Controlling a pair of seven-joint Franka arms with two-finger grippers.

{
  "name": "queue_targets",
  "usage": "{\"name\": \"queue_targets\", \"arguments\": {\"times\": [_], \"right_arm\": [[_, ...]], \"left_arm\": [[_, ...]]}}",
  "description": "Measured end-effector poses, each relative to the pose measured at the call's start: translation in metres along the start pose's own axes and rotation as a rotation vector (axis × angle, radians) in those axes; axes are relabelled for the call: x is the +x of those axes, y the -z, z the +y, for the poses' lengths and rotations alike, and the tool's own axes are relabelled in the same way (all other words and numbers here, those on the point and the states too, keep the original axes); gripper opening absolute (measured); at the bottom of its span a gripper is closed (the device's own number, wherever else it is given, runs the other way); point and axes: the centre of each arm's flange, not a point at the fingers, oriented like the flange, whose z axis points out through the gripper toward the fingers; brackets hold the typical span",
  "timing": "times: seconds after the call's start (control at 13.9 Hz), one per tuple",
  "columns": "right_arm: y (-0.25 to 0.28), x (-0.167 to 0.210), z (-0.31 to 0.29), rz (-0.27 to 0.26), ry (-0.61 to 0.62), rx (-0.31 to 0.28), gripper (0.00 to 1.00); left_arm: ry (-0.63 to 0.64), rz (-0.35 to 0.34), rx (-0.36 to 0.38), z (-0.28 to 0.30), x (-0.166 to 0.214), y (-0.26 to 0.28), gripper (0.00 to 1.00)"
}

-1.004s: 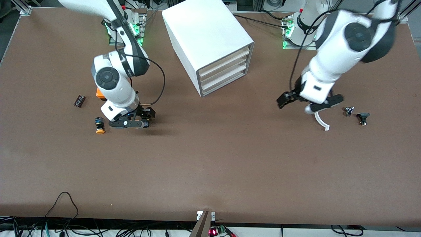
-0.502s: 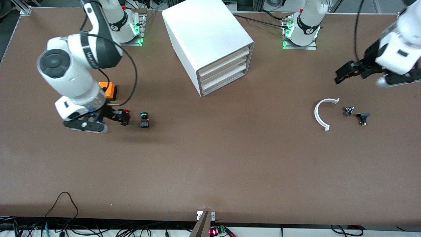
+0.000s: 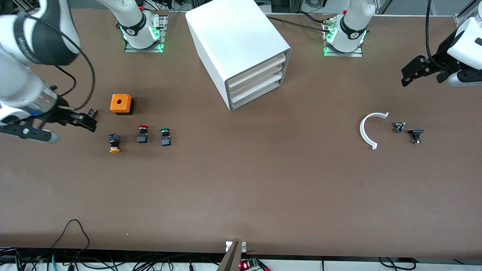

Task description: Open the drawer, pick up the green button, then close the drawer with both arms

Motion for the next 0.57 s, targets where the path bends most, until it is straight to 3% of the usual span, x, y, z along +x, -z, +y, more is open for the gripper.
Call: {"name": "queue_targets", "arguments": {"times": [0.29,0.57], "right_arm": [[0.017,-0.002,0.069,0.009,0.064,0.008,1.00],[0.039,-0.033,0.081,0.013,0.107,0.027,1.00]], "left_arm": [[-0.044,-0.001,0.000,0.000,0.000,0.000,1.00],[-0.053,0.000,0.000,0.002,0.000,0.000,1.00]]}}
